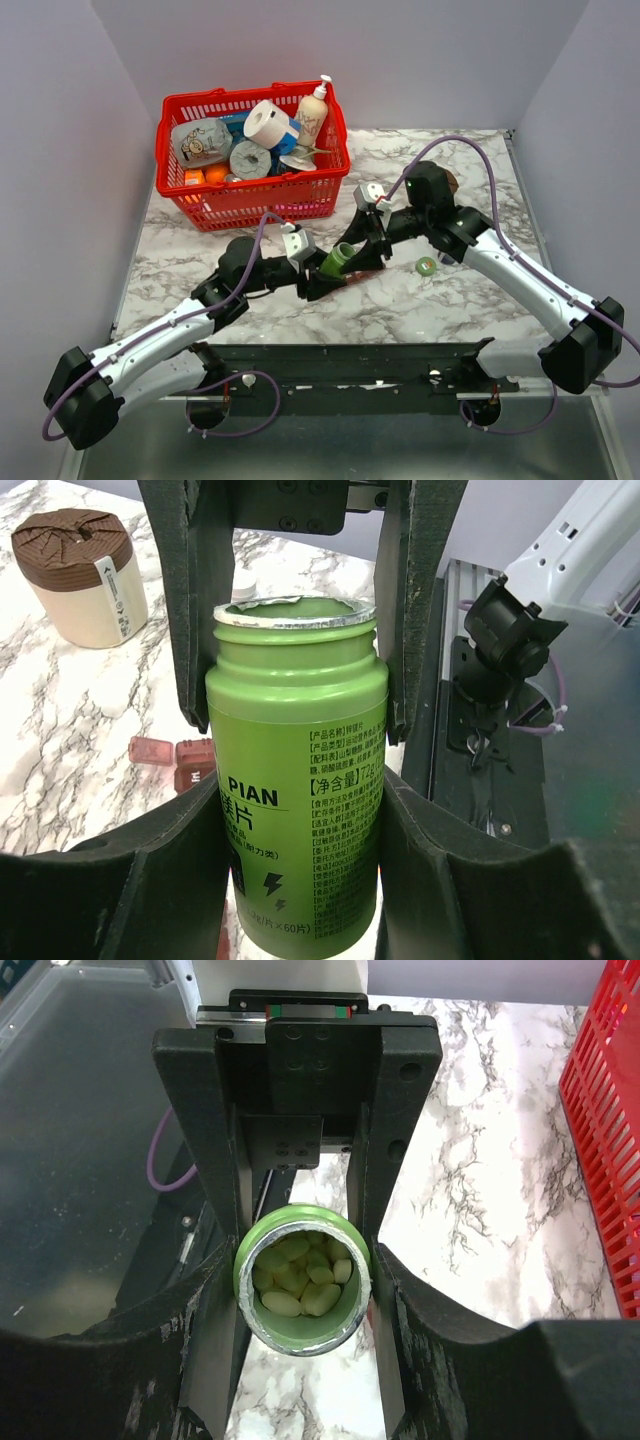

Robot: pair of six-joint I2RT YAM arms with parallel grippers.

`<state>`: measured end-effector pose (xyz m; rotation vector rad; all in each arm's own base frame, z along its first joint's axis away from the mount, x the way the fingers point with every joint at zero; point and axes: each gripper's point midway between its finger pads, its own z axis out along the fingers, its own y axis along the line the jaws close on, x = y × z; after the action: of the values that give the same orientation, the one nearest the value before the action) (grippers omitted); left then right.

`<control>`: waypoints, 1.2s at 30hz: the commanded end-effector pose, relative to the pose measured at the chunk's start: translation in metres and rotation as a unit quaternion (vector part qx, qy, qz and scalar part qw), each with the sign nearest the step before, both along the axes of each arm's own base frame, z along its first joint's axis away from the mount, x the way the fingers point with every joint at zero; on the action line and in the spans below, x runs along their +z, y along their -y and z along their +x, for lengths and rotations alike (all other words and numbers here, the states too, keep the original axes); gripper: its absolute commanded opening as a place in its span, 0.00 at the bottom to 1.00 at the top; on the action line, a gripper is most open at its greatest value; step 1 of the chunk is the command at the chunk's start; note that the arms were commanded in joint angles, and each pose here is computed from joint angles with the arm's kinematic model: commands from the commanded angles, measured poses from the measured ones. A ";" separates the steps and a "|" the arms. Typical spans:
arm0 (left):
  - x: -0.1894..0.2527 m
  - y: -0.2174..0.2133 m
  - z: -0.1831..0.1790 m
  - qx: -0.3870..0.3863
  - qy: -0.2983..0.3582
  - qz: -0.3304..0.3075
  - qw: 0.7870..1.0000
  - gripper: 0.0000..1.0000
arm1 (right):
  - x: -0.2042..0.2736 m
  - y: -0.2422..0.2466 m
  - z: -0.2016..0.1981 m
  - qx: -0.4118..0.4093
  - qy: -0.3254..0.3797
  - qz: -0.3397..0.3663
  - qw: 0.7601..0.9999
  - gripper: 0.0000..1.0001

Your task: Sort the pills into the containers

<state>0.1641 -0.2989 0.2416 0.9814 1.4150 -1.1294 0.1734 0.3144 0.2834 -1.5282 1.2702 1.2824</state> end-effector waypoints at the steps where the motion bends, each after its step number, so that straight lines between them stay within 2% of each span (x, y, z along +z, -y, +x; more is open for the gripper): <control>1: 0.016 -0.009 0.000 -0.004 0.027 -0.007 1.000 0.00 | 0.003 0.004 -0.012 0.016 0.001 0.006 1.000 0.28; 9: 0.015 -0.008 0.000 -0.008 0.022 -0.012 1.000 0.00 | 0.006 0.004 -0.013 0.018 0.001 0.009 1.000 0.28; 11: 0.013 -0.007 -0.001 -0.013 0.021 -0.009 1.000 0.00 | 0.007 0.004 -0.014 0.021 -0.001 0.010 1.000 0.31; 12: 0.011 -0.007 -0.001 -0.015 0.022 -0.005 1.000 0.00 | 0.011 0.004 -0.014 0.021 -0.003 0.012 1.000 0.45; 14: 0.007 -0.007 -0.001 -0.019 0.022 0.003 1.000 0.00 | 0.018 0.004 -0.016 0.027 -0.005 0.018 0.999 0.65; 15: 0.003 -0.007 -0.001 -0.019 0.023 0.011 0.999 0.00 | 0.032 0.004 -0.016 0.028 -0.001 0.026 0.999 0.83; 17: -0.002 -0.008 -0.002 -0.020 0.026 0.017 0.999 0.00 | 0.051 0.011 -0.013 0.028 -0.006 0.039 0.999 0.99; 20: 0.003 -0.014 -0.002 -0.006 0.044 0.003 0.999 0.00 | 0.092 0.033 0.006 -0.007 0.012 0.063 0.998 1.00; 22: 0.024 -0.019 -0.004 0.005 0.065 -0.035 0.997 0.00 | 0.108 0.052 0.020 -0.052 0.040 0.070 0.995 1.00; 26: 0.078 -0.033 -0.008 0.037 0.109 -0.133 0.984 0.00 | 0.088 0.083 0.055 -0.170 0.061 0.040 0.983 1.00; 29: 0.137 -0.055 -0.007 0.083 0.145 -0.241 0.956 0.00 | 0.052 0.100 0.067 -0.214 0.060 0.012 0.975 1.00; 30: 0.164 -0.067 -0.013 0.090 0.173 -0.290 0.937 0.00 | 0.045 0.102 0.068 -0.219 0.057 0.009 0.974 1.00; 32: 0.194 -0.088 -0.011 0.125 0.182 -0.353 0.909 0.00 | 0.033 0.108 0.075 -0.233 0.058 0.008 0.971 1.00; 33: 0.215 -0.100 -0.020 0.122 0.195 -0.398 0.888 0.00 | 0.020 0.109 0.074 -0.236 0.043 0.003 0.971 1.00; 36: 0.248 -0.125 -0.029 0.127 0.199 -0.473 0.849 0.00 | 0.006 0.112 0.080 -0.244 0.038 0.001 0.969 1.00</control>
<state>0.1615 -0.2328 0.3985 0.5463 0.8493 -1.0752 0.2393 0.2089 0.3115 -1.1819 1.4323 0.9397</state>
